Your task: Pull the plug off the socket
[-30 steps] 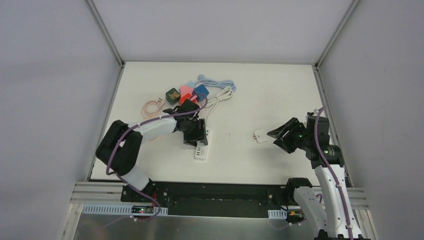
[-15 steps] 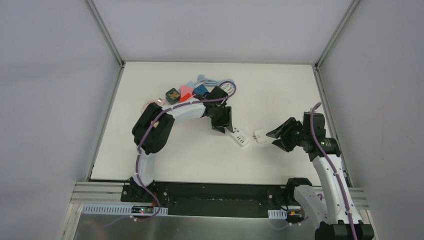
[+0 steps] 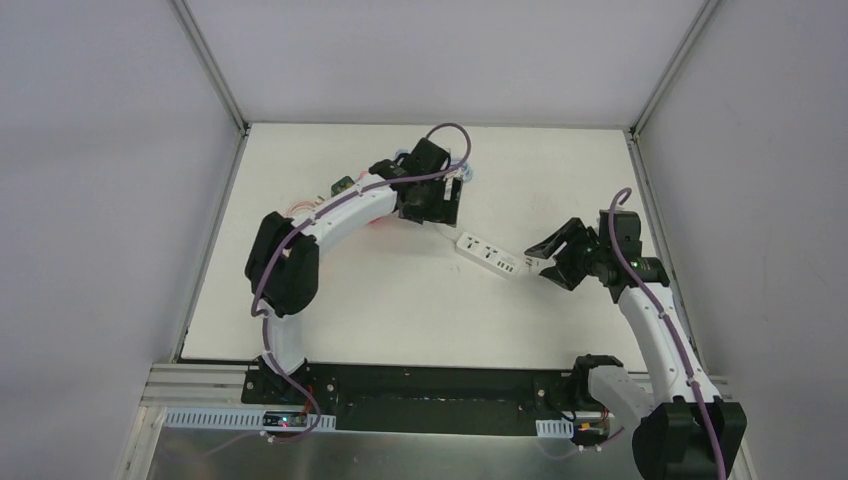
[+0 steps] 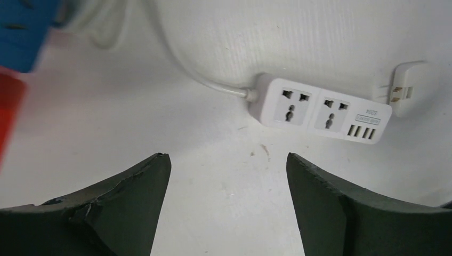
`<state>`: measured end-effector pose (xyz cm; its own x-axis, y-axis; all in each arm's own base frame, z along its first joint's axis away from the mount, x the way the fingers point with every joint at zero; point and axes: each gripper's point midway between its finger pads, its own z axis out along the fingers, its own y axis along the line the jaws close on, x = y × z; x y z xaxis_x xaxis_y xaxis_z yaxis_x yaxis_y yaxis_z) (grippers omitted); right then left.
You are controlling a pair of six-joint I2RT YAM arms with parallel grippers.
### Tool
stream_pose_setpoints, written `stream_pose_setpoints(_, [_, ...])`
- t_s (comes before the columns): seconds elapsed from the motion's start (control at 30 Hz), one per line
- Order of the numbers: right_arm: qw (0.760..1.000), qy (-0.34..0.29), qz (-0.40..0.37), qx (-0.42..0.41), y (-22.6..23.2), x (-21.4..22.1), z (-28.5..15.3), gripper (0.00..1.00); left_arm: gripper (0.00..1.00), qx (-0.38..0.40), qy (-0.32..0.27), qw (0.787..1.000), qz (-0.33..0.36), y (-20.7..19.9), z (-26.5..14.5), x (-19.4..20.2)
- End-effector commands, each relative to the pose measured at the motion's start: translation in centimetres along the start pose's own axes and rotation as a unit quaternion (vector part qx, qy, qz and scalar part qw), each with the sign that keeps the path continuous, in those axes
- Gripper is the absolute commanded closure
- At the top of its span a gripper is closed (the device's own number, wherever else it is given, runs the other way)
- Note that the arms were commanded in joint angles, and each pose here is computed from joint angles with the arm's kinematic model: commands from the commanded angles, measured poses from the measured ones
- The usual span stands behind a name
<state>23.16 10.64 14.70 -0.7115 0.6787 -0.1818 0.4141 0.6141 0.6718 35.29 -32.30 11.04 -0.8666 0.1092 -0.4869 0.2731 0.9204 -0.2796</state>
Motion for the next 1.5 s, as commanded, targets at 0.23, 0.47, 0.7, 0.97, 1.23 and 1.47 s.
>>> stream_pose_setpoints(0.23, [0.999, -0.002, -0.009, -0.049, 3.6, -2.2, 1.6, 0.34, 0.16, -0.135, -0.114, 0.977, 0.120, 8.8, -10.4, -9.7])
stream_pose_setpoints(0.47, [0.999, 0.005, -0.003, -0.039, 3.4, -2.2, 2.4, 0.34, 0.17, -0.167, -0.106, 0.980, -0.023, 15.4, -9.0, -13.1])
stream_pose_setpoints(0.7, [1.000, 0.005, 0.002, -0.028, 3.0, -1.9, 2.3, 0.34, 0.18, -0.111, -0.111, 0.983, -0.093, 18.3, -4.0, -15.7])
stream_pose_setpoints(0.97, [1.000, 0.007, 0.009, -0.013, 2.0, -1.0, 1.5, 0.39, 0.24, -0.097, -0.107, 0.979, -0.144, 20.6, 0.6, -16.6])
stream_pose_setpoints(1.23, [1.000, -0.008, 0.013, -0.006, 1.5, -0.6, 0.4, 0.39, 0.37, -0.116, -0.041, 0.977, -0.174, 21.5, 2.4, -11.9])
stream_pose_setpoints(1.47, [0.999, -0.020, 0.023, -0.014, 1.2, -0.2, -0.1, 0.39, 0.43, -0.111, -0.011, 0.976, -0.188, 20.8, 1.2, -8.0])
